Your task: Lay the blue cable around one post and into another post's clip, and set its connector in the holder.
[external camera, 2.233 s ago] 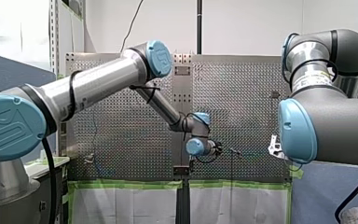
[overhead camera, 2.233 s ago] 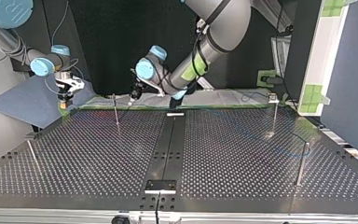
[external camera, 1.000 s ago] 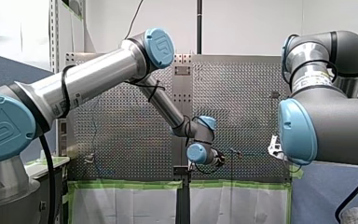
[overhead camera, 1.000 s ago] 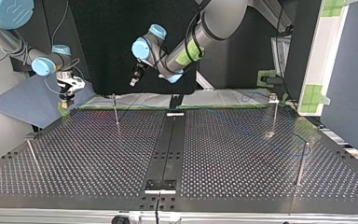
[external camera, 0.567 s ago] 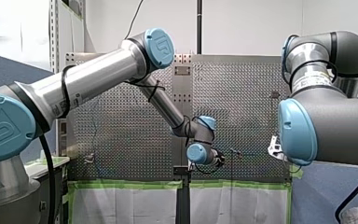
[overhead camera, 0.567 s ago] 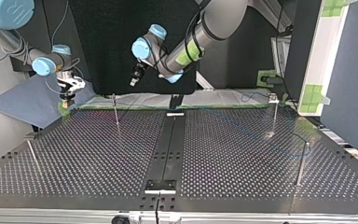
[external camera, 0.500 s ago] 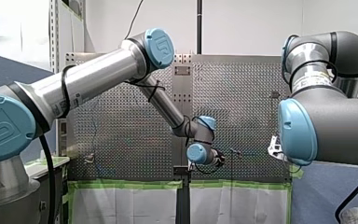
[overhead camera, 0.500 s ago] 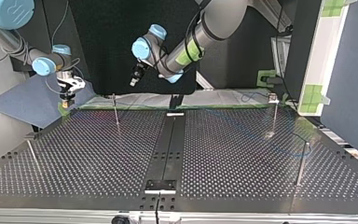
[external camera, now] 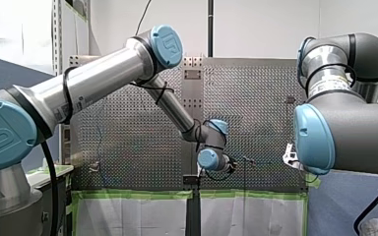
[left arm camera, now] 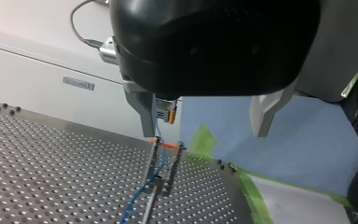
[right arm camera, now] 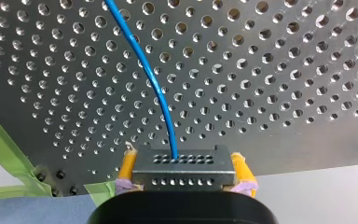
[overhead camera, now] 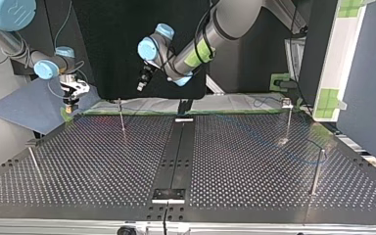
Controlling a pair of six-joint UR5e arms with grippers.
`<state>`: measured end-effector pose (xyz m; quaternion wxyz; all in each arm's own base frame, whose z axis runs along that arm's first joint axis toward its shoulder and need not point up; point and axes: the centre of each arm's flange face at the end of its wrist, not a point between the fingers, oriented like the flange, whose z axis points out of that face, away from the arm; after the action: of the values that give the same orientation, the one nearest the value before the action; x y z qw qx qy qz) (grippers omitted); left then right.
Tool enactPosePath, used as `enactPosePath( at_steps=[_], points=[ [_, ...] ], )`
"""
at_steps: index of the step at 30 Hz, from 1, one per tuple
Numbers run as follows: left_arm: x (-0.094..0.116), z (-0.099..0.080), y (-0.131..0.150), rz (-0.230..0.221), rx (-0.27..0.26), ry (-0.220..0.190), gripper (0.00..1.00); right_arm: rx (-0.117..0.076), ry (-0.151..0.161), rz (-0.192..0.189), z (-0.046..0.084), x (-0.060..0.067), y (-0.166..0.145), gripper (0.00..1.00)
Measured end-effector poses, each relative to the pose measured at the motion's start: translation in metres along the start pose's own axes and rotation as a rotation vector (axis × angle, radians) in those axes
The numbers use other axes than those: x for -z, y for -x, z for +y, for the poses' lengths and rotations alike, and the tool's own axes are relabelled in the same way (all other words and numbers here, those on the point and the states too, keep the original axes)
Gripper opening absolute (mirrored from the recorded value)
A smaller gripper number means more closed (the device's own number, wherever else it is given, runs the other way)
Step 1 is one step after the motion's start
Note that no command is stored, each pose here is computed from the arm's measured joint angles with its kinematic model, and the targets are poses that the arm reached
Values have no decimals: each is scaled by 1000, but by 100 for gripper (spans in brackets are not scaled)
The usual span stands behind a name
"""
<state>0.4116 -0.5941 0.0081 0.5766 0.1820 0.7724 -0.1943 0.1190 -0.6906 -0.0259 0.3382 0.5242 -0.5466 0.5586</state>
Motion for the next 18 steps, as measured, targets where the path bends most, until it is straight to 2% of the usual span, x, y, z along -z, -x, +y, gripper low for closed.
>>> enactPosePath(
  at_steps=[5, 10, 13, 18],
  points=[
    [13, -8, 11, -33, 4, 8, 100, 0, 0, 1, 0, 0, 0, 0],
    [28, -15, 24, -72, 26, 23, 100, -9, 0, 2, 0, 0, 0, 0],
    [36, -15, 29, -73, 34, 39, 100, -14, 0, 2, 0, 0, 0, 0],
    [58, -17, 35, -47, 29, 68, 100, -22, -6, -1, -2, 0, 1, 0]
  ],
)
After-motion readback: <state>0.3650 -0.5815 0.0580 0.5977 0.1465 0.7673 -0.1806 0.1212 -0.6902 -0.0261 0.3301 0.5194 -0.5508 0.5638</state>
